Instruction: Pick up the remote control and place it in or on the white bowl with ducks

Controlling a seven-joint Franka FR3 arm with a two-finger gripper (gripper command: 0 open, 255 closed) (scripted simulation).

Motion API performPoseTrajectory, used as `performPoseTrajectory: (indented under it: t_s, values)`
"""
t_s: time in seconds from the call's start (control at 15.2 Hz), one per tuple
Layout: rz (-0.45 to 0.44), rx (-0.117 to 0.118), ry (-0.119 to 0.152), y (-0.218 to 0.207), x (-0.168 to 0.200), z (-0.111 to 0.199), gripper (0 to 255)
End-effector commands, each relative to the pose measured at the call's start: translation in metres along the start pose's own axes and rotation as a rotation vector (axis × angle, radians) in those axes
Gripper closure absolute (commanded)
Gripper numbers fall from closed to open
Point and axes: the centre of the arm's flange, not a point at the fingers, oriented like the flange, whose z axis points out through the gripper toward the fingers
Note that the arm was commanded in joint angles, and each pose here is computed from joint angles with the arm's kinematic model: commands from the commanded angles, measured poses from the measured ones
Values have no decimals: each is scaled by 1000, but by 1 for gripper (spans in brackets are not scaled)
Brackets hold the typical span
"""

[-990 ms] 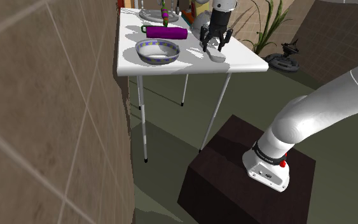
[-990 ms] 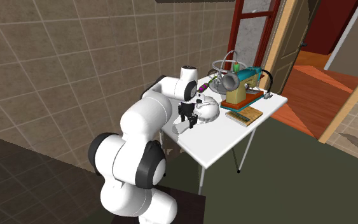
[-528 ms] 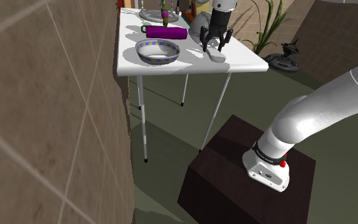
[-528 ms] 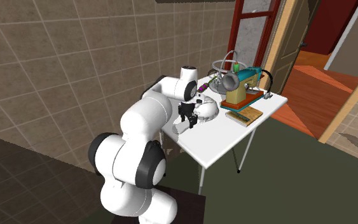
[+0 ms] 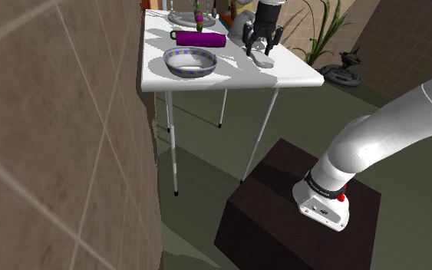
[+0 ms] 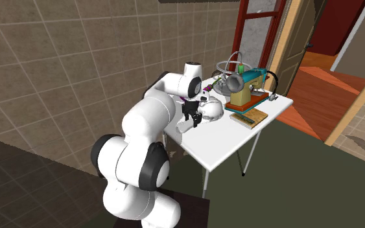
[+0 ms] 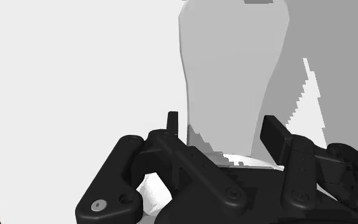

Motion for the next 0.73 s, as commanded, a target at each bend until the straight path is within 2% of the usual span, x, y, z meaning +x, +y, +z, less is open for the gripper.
performPoseTrajectory:
  t_s: [0.0,0.66]
  values:
    - [0,0,1,0,-1,-12,255]
    - [0,0,1,0,-1,-65,255]
